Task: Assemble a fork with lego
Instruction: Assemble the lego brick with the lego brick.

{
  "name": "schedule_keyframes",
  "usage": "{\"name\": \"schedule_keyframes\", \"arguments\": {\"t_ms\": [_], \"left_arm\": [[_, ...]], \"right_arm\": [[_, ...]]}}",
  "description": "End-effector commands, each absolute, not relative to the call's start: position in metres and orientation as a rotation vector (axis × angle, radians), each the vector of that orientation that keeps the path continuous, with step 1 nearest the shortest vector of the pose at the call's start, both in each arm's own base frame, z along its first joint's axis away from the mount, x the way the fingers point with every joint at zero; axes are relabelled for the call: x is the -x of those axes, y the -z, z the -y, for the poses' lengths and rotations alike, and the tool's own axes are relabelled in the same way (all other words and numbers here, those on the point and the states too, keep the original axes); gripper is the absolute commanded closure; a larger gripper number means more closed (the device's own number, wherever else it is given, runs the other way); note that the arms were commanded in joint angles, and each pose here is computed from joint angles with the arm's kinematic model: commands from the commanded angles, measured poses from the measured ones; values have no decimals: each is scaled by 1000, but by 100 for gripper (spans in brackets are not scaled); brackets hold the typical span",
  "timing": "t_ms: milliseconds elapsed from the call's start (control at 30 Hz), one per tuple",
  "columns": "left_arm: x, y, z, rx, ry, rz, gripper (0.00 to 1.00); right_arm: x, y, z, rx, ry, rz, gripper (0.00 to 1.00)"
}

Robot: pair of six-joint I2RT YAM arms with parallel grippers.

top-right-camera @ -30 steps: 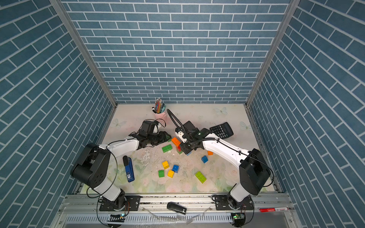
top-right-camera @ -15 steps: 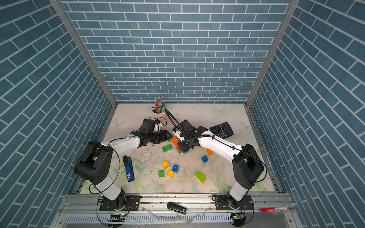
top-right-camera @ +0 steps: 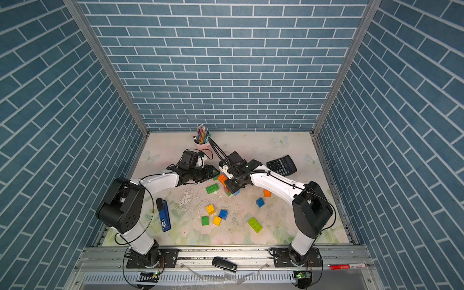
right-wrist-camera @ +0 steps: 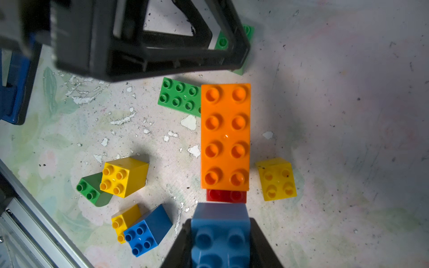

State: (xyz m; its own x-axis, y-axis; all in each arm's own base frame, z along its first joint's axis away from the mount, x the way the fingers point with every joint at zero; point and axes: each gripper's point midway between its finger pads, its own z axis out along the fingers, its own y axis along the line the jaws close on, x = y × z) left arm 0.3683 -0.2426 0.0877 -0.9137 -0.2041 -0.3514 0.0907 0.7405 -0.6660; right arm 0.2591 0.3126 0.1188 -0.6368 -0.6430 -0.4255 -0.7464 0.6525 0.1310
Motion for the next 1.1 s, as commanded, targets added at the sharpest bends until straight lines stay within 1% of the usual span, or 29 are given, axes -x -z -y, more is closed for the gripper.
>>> {"name": "schedule_keyframes", "arguments": {"t_ms": [0,700,1067], "left_arm": [[-369,-84,240,89,988,-2553,39],[-368,-83,240,86,993,-2559,39],[-367,-82,240,86,993,-2563,39]], "right_arm": [[-265,-120,-316,1132,-409,-2511,80],[-271,-111,-317,1131,-375,-2526,80],[-267,-105,-316,1162,-341,-2550,83]]}}
